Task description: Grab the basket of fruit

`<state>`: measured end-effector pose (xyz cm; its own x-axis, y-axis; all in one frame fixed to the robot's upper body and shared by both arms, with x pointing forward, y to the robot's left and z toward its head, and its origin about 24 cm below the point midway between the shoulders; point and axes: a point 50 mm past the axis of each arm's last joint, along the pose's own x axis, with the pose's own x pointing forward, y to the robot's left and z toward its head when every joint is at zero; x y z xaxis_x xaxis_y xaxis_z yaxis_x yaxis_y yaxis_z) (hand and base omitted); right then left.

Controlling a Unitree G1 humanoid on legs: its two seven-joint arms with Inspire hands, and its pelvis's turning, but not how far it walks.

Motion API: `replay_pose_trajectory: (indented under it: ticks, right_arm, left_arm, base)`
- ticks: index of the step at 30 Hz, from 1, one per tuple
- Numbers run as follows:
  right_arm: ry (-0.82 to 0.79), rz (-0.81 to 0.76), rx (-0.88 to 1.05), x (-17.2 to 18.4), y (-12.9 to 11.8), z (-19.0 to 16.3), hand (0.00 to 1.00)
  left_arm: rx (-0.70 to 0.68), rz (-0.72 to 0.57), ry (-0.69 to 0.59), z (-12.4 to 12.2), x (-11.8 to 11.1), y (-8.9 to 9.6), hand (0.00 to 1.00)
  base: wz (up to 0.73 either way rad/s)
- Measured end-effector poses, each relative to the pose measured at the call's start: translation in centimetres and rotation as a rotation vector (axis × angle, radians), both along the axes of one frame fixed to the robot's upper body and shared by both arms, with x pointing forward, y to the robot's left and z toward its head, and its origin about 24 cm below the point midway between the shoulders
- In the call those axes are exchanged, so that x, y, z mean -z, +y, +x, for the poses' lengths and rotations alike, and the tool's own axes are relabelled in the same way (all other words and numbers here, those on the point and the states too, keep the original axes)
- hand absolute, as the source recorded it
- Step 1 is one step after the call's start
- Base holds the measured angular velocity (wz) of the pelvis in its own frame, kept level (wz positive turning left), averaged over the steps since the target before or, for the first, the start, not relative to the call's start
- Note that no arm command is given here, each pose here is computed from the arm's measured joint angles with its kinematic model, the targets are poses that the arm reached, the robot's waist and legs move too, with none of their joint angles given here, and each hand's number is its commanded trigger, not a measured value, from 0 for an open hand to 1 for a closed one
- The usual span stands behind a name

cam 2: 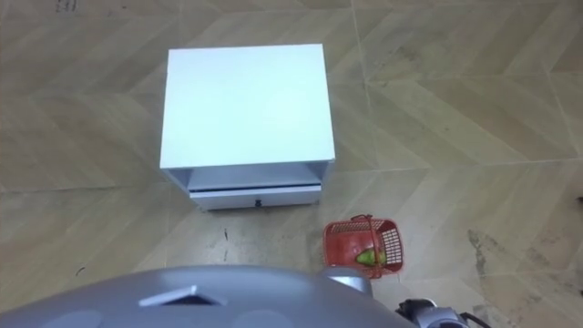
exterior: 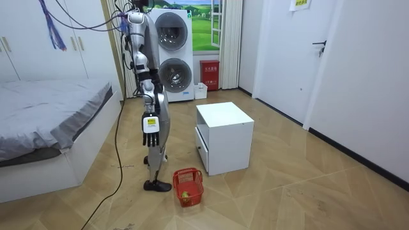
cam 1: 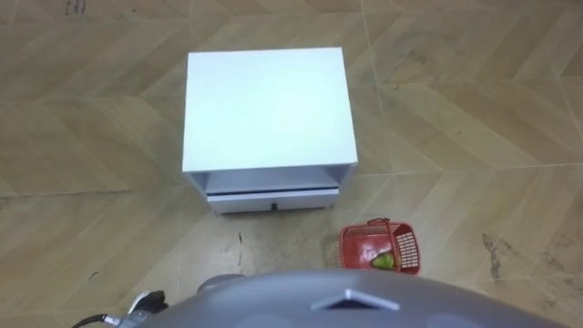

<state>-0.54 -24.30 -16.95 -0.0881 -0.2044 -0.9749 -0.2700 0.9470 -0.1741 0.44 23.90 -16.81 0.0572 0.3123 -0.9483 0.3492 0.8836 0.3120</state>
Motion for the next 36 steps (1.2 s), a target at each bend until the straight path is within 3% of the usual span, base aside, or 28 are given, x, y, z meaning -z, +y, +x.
replay_pose_trajectory:
  ticks: [15,25,30,32,34,36]
  right_arm:
    - [-0.079,-0.030,-0.013,-0.2,-0.2,1.8,0.00]
    - [-0.222,-0.069,-0.003,-0.7,-0.9,5.2,0.00]
    - [-0.492,-0.085,0.106,-2.1,-0.9,12.4,0.00]
    - [-0.687,-0.045,0.083,-3.9,0.6,18.0,0.00]
    - [-0.790,-0.010,0.084,-5.1,2.0,21.0,0.00]
    - [-0.816,0.003,0.122,-5.3,2.3,21.5,0.00]
  left_arm:
    - [0.015,-0.008,-0.050,1.9,0.0,-0.1,0.00]
    - [0.007,0.021,-0.116,3.2,-0.4,1.5,0.00]
    - [-0.008,0.057,-0.155,4.4,-0.9,2.7,0.00]
    - [-0.033,0.078,-0.179,5.5,-1.1,3.1,0.00]
    - [-0.066,0.086,-0.207,6.7,-1.3,3.2,0.00]
    - [-0.077,0.072,-0.242,7.9,-1.3,2.9,0.00]
  base:
    - [0.01]
    - [-0.03]
    - [0.26]
    - [-0.07]
    - [-0.07]
    - [0.32]
